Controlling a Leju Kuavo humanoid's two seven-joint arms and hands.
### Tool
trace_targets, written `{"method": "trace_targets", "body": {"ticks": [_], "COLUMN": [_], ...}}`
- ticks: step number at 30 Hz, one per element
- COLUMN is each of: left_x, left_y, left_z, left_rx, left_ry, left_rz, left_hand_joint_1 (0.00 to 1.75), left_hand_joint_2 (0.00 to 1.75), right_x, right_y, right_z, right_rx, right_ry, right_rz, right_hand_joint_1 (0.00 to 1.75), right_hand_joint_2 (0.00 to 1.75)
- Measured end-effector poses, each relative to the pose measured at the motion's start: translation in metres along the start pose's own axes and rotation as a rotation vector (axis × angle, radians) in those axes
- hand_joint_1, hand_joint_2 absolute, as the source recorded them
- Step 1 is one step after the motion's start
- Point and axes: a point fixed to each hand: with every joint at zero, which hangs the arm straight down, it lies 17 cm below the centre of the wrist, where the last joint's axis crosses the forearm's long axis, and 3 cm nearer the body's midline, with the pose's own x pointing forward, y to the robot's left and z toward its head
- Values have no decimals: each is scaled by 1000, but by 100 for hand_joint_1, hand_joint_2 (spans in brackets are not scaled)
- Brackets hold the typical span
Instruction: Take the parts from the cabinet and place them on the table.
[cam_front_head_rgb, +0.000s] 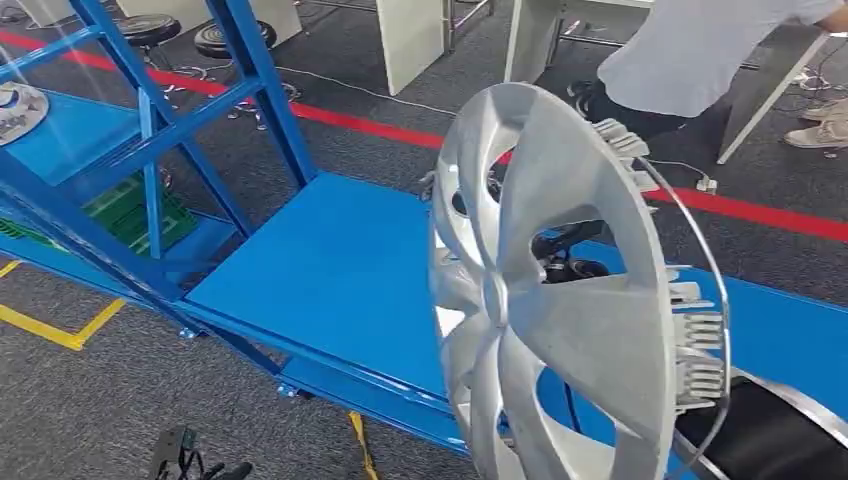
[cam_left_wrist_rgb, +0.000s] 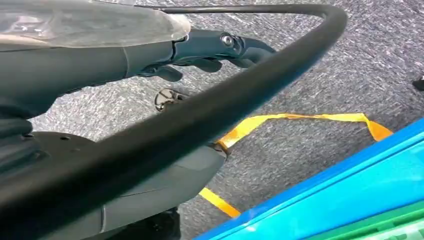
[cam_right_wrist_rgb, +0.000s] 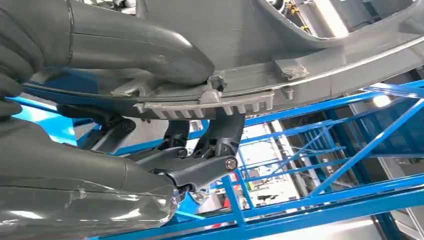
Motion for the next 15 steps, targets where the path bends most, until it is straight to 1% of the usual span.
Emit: {"method": "trace_targets", "body": {"ticks": [7,15], "left_x": [-1,-1], "left_y": [0,-1], "left_z": [0,0], "left_rx": [-2,-4], "left_ry": [3,3], "left_rz": [-5,-8], "left_hand_joint_1": [0,0], "left_hand_joint_2": [175,175], "right_x": [5,5], "right_y": [-1,-1], "right_z": [0,0], "right_rx": [-2,-2], "right_ry": [-25,-28], "right_rz": [-3,-3], "right_hand_joint_1": [175,175], "right_hand_joint_2": [175,175]}}
